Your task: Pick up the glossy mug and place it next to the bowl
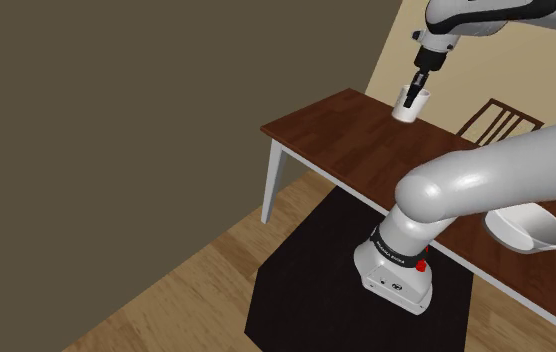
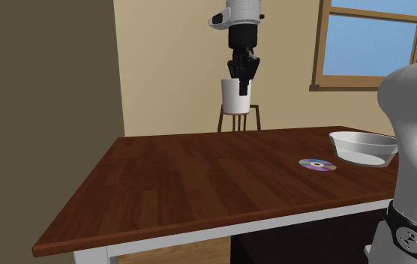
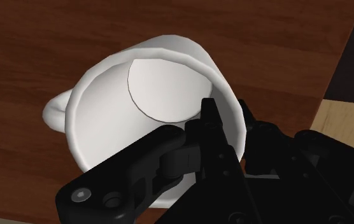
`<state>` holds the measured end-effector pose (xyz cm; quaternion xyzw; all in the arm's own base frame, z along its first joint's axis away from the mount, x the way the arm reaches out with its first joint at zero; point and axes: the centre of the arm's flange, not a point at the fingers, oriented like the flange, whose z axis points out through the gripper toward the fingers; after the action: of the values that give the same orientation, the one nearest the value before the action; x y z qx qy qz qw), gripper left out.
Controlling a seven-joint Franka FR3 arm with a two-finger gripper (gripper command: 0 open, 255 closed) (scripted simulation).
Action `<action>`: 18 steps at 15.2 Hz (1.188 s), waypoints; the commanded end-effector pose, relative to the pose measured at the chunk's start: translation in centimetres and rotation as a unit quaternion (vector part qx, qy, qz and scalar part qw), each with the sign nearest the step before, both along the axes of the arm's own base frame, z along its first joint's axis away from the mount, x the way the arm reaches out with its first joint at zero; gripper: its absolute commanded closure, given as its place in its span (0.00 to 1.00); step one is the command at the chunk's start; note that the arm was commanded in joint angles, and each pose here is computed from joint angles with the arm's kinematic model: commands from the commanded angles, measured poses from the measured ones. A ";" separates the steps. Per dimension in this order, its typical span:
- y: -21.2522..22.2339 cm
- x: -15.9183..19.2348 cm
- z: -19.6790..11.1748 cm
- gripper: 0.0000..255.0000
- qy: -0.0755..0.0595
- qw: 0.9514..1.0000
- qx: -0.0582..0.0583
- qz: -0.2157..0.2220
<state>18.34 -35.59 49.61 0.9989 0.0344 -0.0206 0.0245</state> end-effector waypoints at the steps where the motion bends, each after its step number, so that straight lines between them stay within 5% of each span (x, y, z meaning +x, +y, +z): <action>1: -0.9 -2.5 0.1 1.00 0.000 1.000 0.000 0.001; 18: -8.9 -23.4 0.2 1.00 0.000 1.000 0.000 0.001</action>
<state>-3.91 -43.93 49.88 0.9989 0.0341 -0.0203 0.0247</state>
